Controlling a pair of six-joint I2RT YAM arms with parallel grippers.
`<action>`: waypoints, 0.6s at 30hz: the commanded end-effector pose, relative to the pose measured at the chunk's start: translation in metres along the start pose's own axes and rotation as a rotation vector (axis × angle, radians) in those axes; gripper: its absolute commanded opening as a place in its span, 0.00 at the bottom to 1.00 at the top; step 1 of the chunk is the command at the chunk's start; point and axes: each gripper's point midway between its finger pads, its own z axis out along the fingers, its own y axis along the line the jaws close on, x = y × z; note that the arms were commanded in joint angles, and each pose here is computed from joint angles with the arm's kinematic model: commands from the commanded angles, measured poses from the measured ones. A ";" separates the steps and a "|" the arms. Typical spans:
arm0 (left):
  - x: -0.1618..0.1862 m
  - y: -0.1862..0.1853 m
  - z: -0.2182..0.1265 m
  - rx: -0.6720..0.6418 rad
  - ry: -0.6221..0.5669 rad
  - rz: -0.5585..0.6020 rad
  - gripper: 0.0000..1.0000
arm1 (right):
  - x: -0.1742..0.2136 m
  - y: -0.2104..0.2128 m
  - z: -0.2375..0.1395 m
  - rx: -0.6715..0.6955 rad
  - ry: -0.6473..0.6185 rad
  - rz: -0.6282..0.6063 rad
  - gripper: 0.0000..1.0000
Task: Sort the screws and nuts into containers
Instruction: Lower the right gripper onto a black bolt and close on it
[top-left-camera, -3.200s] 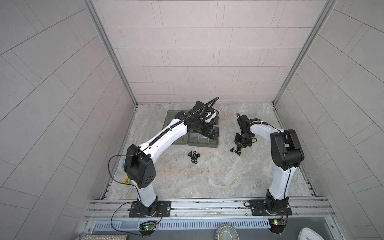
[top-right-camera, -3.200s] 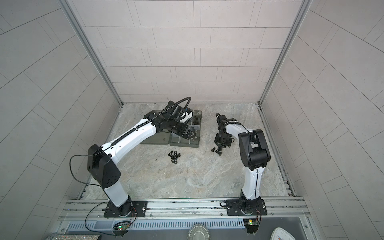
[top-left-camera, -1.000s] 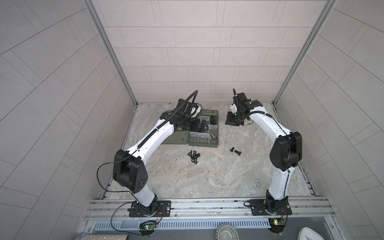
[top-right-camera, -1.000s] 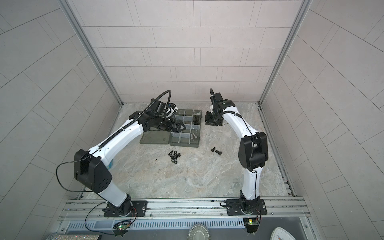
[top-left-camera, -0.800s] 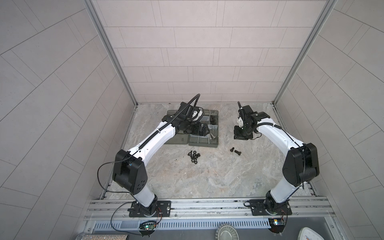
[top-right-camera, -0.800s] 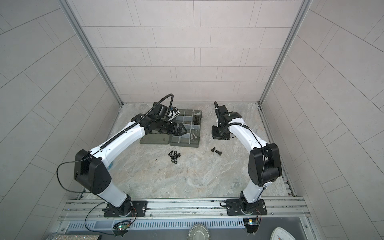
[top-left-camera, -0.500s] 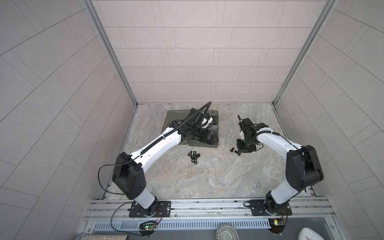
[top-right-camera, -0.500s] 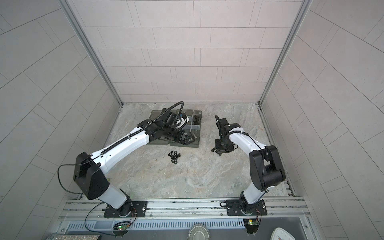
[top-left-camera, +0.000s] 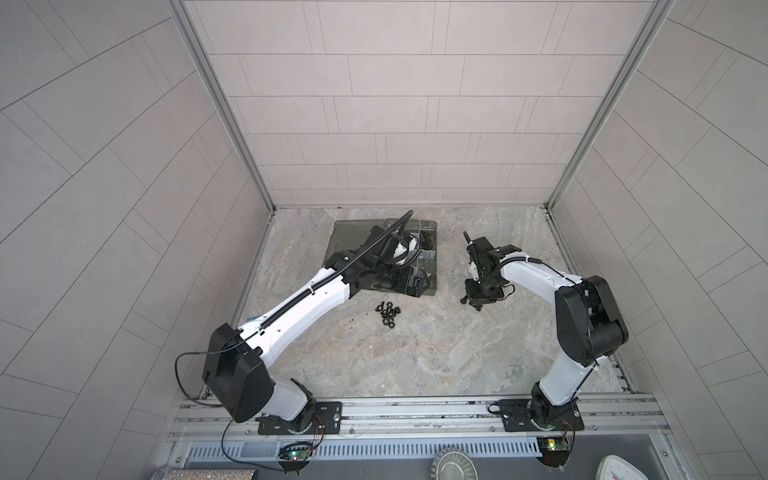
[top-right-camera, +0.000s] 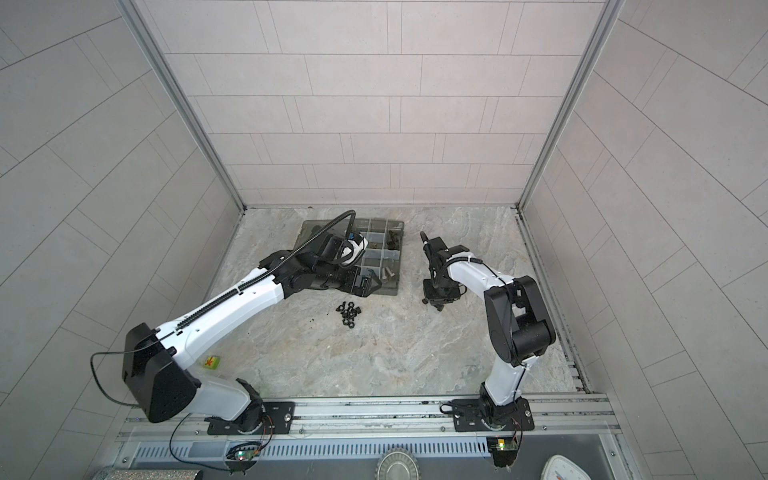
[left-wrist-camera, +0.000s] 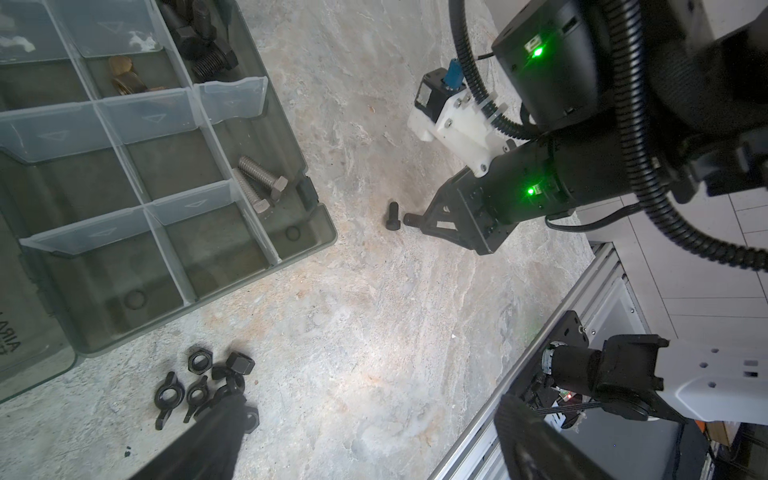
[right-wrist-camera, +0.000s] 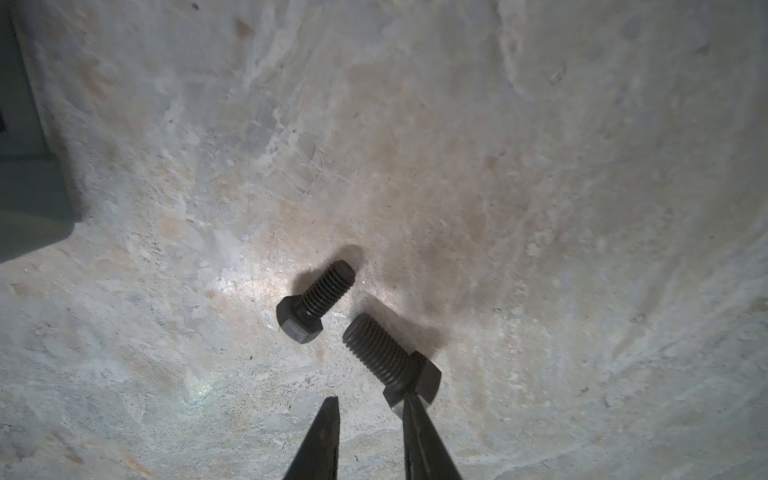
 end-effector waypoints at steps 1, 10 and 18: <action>0.000 0.002 -0.009 -0.020 -0.019 0.003 1.00 | -0.005 -0.001 0.001 0.034 -0.007 -0.027 0.28; 0.002 0.003 -0.015 -0.038 -0.008 0.051 1.00 | -0.003 -0.012 0.009 0.101 0.002 -0.045 0.27; 0.004 0.005 -0.020 -0.047 -0.019 0.075 1.00 | 0.007 -0.014 0.024 0.107 0.065 -0.044 0.27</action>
